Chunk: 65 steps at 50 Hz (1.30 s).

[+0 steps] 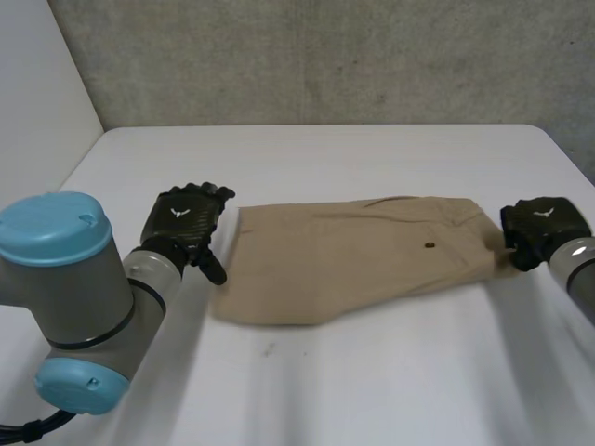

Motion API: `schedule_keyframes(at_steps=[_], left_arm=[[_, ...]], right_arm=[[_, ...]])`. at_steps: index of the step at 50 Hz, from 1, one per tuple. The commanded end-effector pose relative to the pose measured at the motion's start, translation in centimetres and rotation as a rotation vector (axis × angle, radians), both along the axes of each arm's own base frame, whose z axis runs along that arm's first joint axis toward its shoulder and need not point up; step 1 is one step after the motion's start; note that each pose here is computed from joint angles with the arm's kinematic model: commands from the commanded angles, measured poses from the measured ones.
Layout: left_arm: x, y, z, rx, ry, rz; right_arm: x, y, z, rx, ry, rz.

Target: Fold the shorts.

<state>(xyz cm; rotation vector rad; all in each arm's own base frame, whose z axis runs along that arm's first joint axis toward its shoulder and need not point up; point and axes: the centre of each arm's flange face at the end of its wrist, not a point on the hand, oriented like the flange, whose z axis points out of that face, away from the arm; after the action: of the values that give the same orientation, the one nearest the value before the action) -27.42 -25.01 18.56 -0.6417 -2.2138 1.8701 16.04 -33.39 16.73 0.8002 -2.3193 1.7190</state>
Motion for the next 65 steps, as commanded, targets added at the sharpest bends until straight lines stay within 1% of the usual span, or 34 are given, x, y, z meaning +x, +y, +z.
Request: schedule_keyframes(at_steps=[1, 3, 4, 6, 8, 11, 12, 14, 15, 19, 23, 26, 29, 30, 33, 34, 37, 38, 39, 41, 42, 43, 45, 46, 48, 50, 53, 54, 57, 58, 61, 65], left_arm=[[0.4, -0.2, 1.2, -0.030, 0.017, 0.011], [0.4, -0.3, 1.2, -0.033, 0.018, 0.016], [0.4, -0.3, 1.2, -0.034, 0.019, 0.016], [0.7, -0.5, 1.2, -0.035, 0.018, 0.026], [0.8, -0.6, 1.2, -0.035, 0.017, 0.039], [1.2, -1.0, 1.6, -0.050, 0.020, 0.070], [1.4, -1.1, 1.6, -0.051, 0.020, 0.078], [1.9, -1.5, 1.9, -0.061, 0.021, 0.108], [2.0, -1.6, 2.1, -0.067, 0.023, 0.115], [2.5, -2.1, 3.0, -0.105, 0.043, 0.139], [2.9, -2.8, 3.4, -0.138, 0.055, 0.159], [3.3, -3.3, 3.5, -0.150, 0.058, 0.173], [3.4, -3.6, 3.7, -0.157, 0.062, 0.179], [3.4, -3.7, 3.8, -0.159, 0.063, 0.179], [3.3, -4.0, 4.3, -0.174, 0.072, 0.176], [3.2, -4.1, 4.5, -0.182, 0.076, 0.175], [2.6, -4.3, 5.4, -0.207, 0.092, 0.164], [2.5, -4.4, 5.5, -0.211, 0.094, 0.162], [2.3, -4.4, 5.6, -0.213, 0.098, 0.158], [1.7, -4.1, 5.7, -0.216, 0.102, 0.138], [1.2, -3.8, 5.6, -0.213, 0.102, 0.121], [0.0, -3.2, 5.4, -0.211, 0.104, 0.086], [-1.3, -2.4, 5.2, -0.207, 0.107, 0.048], [-1.8, -2.1, 5.1, -0.204, 0.108, 0.033], [-2.7, -1.4, 4.6, -0.194, 0.104, 0.002], [-3.1, -1.2, 4.0, -0.182, 0.094, -0.006], [-3.3, -1.1, 3.4, -0.169, 0.086, -0.014], [-3.4, -1.0, 3.2, -0.163, 0.083, -0.014], [-3.4, -1.0, 2.6, -0.149, 0.074, -0.014], [-3.4, -1.0, 2.5, -0.147, 0.072, -0.014], [-3.2, -0.9, 2.2, -0.138, 0.066, -0.011], [-3.0, -1.0, 2.0, -0.132, 0.064, -0.007]], right_arm=[[1.0, -0.6, 3.1, -0.092, 0.140, 0.070], [3.3, 0.0, 4.4, -0.142, 0.132, 0.131], [6.3, 1.0, 5.9, -0.200, 0.114, 0.211], [8.3, 1.8, 7.0, -0.240, 0.095, 0.266], [11.3, 3.2, 7.8, -0.274, 0.067, 0.351], [14.3, 5.1, 7.7, -0.288, 0.052, 0.451], [16.8, 7.1, 7.3, -0.291, 0.040, 0.539], [19.4, 9.4, 6.7, -0.301, 0.028, 0.636], [21.5, 11.4, 5.9, -0.303, 0.013, 0.723], [24.5, 15.0, 3.4, -0.278, -0.006, 0.879], [25.3, 16.1, 1.1, -0.228, 0.000, 0.929], [25.3, 16.0, 1.2, -0.226, -0.005, 0.921], [25.2, 15.9, 2.9, -0.255, -0.035, 0.896], [24.9, 15.8, 4.4, -0.266, -0.079, 0.870], [24.3, 15.0, 6.5, -0.258, -0.178, 0.807], [23.6, 14.1, 7.8, -0.244, -0.257, 0.757], [22.2, 12.0, 9.3, -0.232, -0.356, 0.661], [21.3, 10.7, 10.0, -0.225, -0.409, 0.600], [20.7, 10.0, 10.1, -0.222, -0.427, 0.566], [19.8, 8.9, 10.2, -0.218, -0.448, 0.503], [18.9, 7.9, 10.1, -0.219, -0.448, 0.442], [18.4, 7.5, 10.0, -0.220, -0.441, 0.412], [17.3, 6.5, 9.8, -0.224, -0.424, 0.348], [16.1, 5.6, 9.2, -0.213, -0.397, 0.291], [15.1, 4.9, 8.7, -0.192, -0.374, 0.250], [14.1, 4.2, 7.8, -0.143, -0.360, 0.217], [14.0, 3.9, 6.6, -0.096, -0.375, 0.205], [14.2, 3.7, 5.9, -0.063, -0.409, 0.202], [14.6, 3.3, 5.7, -0.028, -0.487, 0.201], [15.1, 3.2, 5.6, -0.002, -0.546, 0.208], [15.9, 2.7, 4.8, 0.056, -0.639, 0.220], [16.8, 1.7, 4.1, 0.078, -0.690, 0.232]])
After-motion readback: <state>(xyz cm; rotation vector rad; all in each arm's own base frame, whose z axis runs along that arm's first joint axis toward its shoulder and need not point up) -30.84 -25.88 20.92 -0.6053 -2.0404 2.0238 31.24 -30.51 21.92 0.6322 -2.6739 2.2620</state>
